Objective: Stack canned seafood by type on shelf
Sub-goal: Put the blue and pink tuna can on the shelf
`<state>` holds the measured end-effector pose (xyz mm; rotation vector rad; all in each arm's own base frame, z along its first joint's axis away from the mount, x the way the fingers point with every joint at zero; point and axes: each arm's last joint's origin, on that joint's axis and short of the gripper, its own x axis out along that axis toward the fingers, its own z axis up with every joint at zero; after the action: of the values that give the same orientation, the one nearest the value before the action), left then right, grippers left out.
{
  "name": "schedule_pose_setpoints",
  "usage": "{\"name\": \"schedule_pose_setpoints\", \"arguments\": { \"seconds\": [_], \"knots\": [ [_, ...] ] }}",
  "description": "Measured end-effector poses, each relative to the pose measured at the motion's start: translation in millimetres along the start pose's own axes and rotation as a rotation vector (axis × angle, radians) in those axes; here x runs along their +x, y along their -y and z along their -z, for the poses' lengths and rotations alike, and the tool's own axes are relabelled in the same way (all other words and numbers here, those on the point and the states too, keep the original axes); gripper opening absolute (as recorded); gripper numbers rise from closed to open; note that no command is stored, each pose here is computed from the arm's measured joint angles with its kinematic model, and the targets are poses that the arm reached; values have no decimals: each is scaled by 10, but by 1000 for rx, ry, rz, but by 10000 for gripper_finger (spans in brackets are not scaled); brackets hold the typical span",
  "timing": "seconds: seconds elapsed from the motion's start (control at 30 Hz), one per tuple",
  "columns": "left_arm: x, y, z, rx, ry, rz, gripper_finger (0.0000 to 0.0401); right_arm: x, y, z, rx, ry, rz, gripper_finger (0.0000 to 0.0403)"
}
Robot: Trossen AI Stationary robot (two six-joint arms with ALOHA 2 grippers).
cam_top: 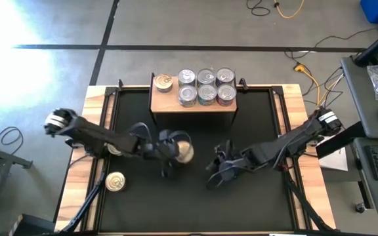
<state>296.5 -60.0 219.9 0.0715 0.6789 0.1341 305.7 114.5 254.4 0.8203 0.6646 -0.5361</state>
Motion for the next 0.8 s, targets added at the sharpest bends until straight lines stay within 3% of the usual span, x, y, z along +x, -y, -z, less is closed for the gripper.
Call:
{"name": "schedule_pose_setpoints", "arguments": {
  "seconds": [0.23, 0.33, 0.57, 0.8],
  "knots": [
    [-317, -669, -11, -42, -127, -157, 342, -8, -200, -558, -47, 350, -222, 13],
    [-438, -926, -120, -70, -124, -221, 347, 61, -273, -896, -174, 440, -306, 13],
    [-615, -1331, -321, -78, -161, -318, 345, 206, -330, -1556, -568, 419, -117, 13],
    [-654, -1768, -194, -203, -230, -431, 345, 57, -476, -2131, -853, 517, 8, 13]
  ]
}}
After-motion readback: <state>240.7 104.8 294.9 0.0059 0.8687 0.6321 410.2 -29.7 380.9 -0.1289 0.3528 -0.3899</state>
